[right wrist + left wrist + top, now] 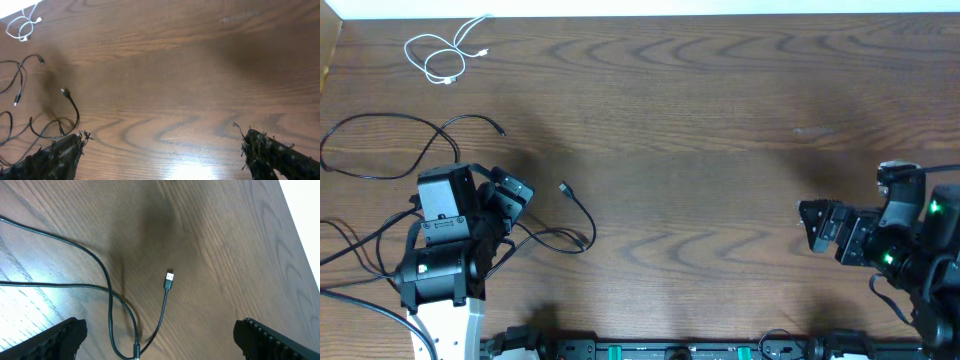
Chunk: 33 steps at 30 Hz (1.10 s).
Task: Untangle cables
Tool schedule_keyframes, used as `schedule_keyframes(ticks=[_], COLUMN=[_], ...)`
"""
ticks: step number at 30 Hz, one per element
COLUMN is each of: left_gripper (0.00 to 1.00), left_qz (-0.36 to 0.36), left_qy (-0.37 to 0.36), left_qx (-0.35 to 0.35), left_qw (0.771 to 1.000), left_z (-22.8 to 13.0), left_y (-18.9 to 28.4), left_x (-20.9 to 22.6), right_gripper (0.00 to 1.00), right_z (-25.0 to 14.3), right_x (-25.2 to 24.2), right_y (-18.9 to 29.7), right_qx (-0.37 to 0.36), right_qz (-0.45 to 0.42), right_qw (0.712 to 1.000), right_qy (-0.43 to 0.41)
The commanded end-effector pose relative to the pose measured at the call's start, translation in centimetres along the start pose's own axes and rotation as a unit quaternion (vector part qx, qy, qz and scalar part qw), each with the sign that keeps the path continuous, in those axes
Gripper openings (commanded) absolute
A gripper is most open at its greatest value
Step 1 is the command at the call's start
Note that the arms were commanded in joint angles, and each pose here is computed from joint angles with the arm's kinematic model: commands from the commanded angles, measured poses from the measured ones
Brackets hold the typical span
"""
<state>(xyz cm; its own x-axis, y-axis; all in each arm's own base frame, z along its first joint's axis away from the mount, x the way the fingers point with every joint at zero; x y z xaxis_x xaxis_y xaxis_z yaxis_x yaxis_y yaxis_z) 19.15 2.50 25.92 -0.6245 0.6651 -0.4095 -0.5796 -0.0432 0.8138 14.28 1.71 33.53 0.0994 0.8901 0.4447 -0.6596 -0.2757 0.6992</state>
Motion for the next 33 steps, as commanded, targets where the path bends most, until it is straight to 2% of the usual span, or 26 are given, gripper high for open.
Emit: schedule_keyframes(ticks=[1, 33], left_gripper=[1.00, 1.00], left_qz=[0.004, 0.004], left_qy=[-0.011, -0.011], left_qx=[-0.011, -0.011], left_qw=[1.000, 1.000], left_z=[0.3, 0.3], left_y=[0.3, 0.3], left_x=[-0.1, -0.1], right_gripper=[0.99, 0.99], right_z=[-0.4, -1.9], right_x=[0.0, 0.3], right_y=[0.2, 2.7], right_qx=[-0.003, -0.046], right_qz=[0.002, 0.017], right_qw=[1.000, 0.998], right_qy=[0.010, 0.025])
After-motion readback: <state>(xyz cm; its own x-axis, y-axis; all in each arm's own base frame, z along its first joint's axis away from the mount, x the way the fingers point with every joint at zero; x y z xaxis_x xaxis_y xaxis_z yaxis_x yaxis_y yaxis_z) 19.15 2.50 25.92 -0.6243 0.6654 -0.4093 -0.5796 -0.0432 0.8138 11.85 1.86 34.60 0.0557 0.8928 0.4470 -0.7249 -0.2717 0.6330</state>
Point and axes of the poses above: each gripper's point midway between its finger pads, its own y axis back along the fingers, its own x axis along the line the jaws close on, z = x × y, the point moved 9 cm from there along y, back along the fingers, and after that the axes turned 7 degrees about -y, right-handed, at the moved point
